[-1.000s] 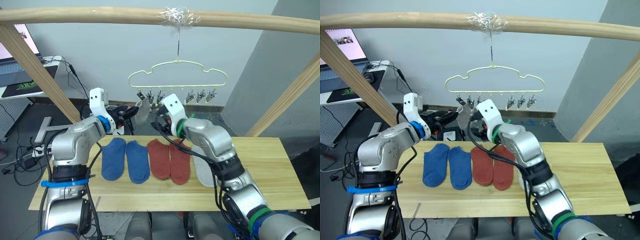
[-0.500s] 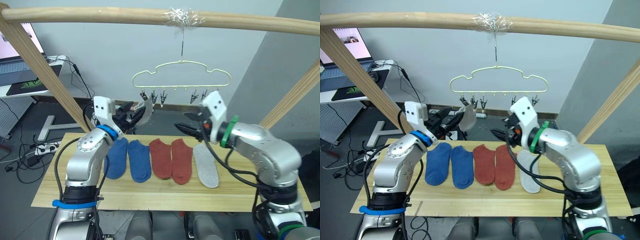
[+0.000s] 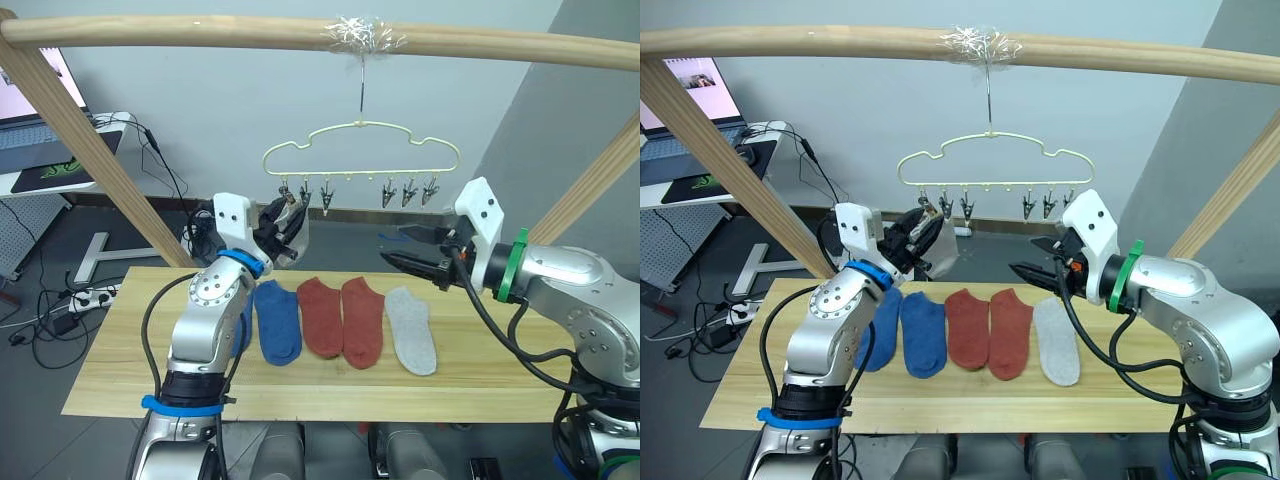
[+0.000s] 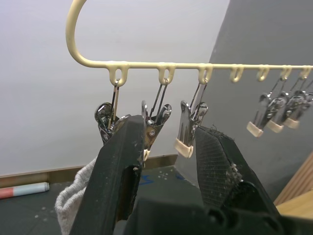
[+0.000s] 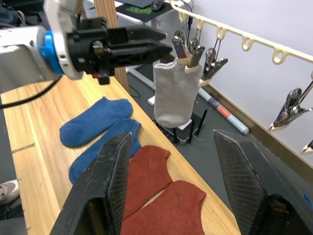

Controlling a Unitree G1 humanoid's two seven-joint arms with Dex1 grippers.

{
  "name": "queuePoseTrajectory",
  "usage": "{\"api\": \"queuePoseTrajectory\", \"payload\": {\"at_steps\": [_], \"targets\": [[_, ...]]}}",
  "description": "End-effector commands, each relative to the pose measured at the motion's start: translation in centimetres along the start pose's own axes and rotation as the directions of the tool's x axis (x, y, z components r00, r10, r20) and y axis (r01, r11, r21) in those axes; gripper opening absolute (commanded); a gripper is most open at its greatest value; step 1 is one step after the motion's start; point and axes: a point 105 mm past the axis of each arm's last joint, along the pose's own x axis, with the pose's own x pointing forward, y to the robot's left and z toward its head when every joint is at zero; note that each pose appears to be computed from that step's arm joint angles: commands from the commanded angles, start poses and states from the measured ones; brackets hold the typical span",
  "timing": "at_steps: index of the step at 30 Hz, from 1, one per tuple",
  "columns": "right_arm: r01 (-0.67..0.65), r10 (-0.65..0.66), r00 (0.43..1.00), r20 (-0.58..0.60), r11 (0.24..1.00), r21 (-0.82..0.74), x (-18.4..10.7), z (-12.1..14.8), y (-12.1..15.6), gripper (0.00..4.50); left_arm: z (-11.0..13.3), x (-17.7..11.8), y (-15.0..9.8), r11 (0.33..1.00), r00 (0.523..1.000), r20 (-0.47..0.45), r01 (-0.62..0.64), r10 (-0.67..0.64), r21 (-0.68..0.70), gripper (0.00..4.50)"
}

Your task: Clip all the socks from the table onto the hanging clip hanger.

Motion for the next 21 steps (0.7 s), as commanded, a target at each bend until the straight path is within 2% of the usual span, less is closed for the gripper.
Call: {"api": "queuePoseTrajectory", "payload": {"at_steps": [1,21], "targets": [[0.008,-0.007,0.999,0.038,1.000,-0.029,-0.8,1.0,0.3,2.76,1.0,0.7,-0.6,1.000,0.999,0.034,-0.008,0.007,0.023,1.87],[0.092,-0.092,0.995,0.024,0.996,-0.004,-1.9,0.2,0.8,2.76,-0.4,4.7,-0.6,0.996,0.996,-0.022,-0.083,0.084,0.025,1.87]]}}
